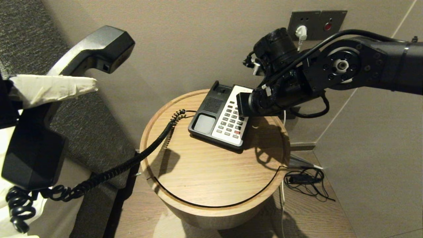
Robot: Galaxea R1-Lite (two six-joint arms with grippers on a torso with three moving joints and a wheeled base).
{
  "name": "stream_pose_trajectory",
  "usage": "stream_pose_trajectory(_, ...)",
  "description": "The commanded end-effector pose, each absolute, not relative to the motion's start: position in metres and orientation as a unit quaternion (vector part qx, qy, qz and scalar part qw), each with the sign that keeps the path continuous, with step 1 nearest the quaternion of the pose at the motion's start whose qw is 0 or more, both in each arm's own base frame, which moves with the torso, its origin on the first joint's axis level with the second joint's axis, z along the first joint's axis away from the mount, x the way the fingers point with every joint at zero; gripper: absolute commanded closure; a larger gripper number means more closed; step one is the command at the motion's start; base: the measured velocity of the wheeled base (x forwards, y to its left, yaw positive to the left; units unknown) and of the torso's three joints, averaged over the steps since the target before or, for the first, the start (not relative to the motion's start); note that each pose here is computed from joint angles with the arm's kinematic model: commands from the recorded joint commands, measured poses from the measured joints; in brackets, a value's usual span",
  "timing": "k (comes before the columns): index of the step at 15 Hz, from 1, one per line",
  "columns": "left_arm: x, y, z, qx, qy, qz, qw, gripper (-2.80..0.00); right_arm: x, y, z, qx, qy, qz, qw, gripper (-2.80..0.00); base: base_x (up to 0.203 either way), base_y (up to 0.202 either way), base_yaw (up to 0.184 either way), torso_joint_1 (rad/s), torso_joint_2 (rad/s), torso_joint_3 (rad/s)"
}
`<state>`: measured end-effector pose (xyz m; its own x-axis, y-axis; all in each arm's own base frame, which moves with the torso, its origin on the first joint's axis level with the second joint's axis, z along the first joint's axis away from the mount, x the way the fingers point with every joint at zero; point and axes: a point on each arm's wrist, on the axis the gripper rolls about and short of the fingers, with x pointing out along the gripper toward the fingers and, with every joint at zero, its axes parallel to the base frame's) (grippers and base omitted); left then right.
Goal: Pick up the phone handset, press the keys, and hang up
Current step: Dial the number
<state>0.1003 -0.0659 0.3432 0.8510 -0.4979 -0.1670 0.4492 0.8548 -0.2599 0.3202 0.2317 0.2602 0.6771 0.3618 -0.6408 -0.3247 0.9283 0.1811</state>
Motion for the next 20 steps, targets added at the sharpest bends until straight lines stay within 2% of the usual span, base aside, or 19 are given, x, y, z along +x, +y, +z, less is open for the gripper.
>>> stream_pose_trajectory(1, 0.1, -0.066, 0.344, -0.107, 0.115, -0.247, 0.956, 0.0, 0.313, 0.23, 0.269, 0.029, 0.348, 0.192, 0.917, 0.0, 0.0, 0.0, 0.0, 0.0, 0.0, 0.0)
stream_pose_trajectory(7, 0.099, -0.065, 0.345, -0.11, 0.109, -0.248, 0.956, 0.0, 0.287, 0.247, 0.283, 0.026, 0.335, 0.235, 0.912, 0.0, 0.0, 0.0, 0.0, 0.0, 0.0, 0.0)
stream_pose_trajectory(20, 0.099, -0.065, 0.342, -0.109, 0.113, -0.248, 0.956, 0.0, 0.301, 0.259, 0.258, 0.013, 0.358, 0.224, 0.906, 0.0, 0.0, 0.0, 0.0, 0.0, 0.0, 0.0)
